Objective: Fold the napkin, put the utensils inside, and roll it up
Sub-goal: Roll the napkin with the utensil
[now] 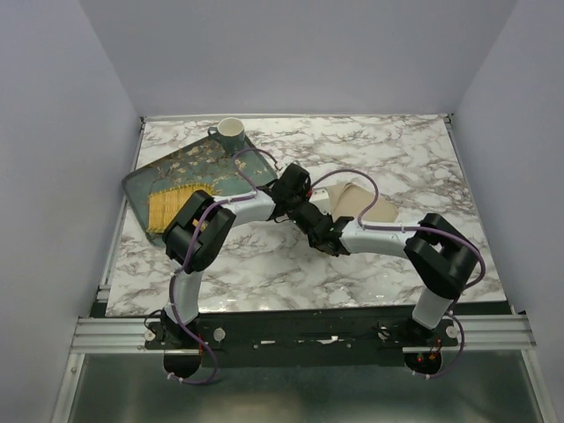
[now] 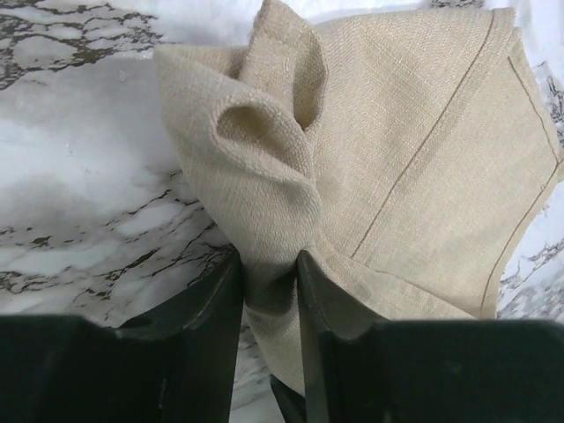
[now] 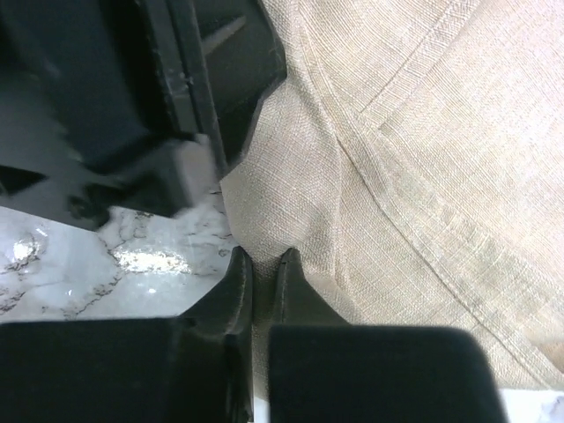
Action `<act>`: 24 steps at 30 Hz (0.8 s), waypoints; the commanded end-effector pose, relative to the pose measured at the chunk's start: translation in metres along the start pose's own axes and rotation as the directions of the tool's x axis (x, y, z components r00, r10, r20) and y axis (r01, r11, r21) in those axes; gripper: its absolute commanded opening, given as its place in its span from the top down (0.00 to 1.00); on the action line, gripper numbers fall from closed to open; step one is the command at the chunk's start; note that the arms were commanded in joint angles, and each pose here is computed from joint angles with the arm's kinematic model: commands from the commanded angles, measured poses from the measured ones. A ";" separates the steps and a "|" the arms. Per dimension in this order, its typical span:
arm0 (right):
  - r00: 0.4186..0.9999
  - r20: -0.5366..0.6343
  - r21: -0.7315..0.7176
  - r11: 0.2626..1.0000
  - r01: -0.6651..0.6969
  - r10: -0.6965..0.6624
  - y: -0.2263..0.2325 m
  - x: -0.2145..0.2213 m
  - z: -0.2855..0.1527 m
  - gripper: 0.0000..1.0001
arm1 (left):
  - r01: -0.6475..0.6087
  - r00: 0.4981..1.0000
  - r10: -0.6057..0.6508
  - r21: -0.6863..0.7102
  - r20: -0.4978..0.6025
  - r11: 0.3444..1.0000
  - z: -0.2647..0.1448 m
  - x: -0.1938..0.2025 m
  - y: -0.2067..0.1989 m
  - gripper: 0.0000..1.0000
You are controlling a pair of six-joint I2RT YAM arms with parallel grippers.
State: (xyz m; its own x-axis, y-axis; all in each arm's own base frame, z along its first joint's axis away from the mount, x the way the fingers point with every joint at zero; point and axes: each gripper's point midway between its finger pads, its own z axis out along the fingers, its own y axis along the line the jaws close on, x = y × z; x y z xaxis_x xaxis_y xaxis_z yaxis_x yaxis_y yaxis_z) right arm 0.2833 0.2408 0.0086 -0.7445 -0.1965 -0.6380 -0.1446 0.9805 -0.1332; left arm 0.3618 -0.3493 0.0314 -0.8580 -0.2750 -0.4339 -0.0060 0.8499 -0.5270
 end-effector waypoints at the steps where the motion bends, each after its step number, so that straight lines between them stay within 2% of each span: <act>1: 0.946 -0.318 -0.094 0.995 0.038 -0.066 -0.013 0.117 0.015 1.00 | -0.052 0.994 0.042 -0.099 -0.096 0.994 -0.016 0.021 0.035 0.56; 5: 0.938 -0.345 -0.266 0.962 -0.062 -0.035 0.009 0.110 0.000 0.99 | -0.074 0.996 0.070 -0.077 -0.052 0.994 -0.033 0.000 0.028 0.44; 7: 0.950 -0.311 -0.340 0.935 -0.102 -0.009 0.016 0.096 -0.004 0.99 | -0.079 0.997 0.077 -0.063 -0.025 0.995 -0.043 -0.012 0.026 0.39; 10: 0.929 -0.368 -0.458 0.863 -0.212 0.033 0.023 0.093 -0.010 0.99 | -0.092 0.996 0.093 -0.064 0.007 0.994 -0.059 -0.023 0.028 0.37; 13: 0.920 -0.391 -0.558 0.787 -0.263 0.030 0.031 0.089 -0.015 0.99 | -0.087 0.996 0.089 -0.054 0.019 0.995 -0.073 -0.025 0.030 0.35; 14: 0.908 -0.419 -0.605 0.742 -0.290 0.014 0.037 0.090 -0.022 1.00 | -0.085 0.996 0.086 -0.060 0.010 0.995 -0.075 -0.020 0.034 0.35; 17: 0.882 -0.470 -0.666 0.649 -0.367 0.016 0.039 0.089 -0.028 1.00 | -0.068 0.997 0.068 -0.013 0.030 0.998 -0.084 -0.018 0.030 0.32; 20: 0.864 -0.503 -0.706 0.573 -0.417 0.009 0.040 0.088 -0.032 1.00 | -0.051 0.999 0.051 0.033 -0.004 0.998 -0.084 -0.012 0.021 0.31; 24: 0.848 -0.528 -0.712 0.524 -0.468 0.042 0.032 0.086 -0.031 1.00 | -0.040 0.999 0.040 -0.012 -0.014 0.999 -0.073 -0.012 0.028 0.30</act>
State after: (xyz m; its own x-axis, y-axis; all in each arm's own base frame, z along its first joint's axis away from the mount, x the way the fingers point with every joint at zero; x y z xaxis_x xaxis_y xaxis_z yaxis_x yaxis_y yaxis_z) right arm 0.2745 0.2841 0.0227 -0.8813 -0.0073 -0.4726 -0.3771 0.6136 0.6938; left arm 0.3325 -0.2838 0.0805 -0.8551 -0.2308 -0.4642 0.0334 0.8690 -0.4937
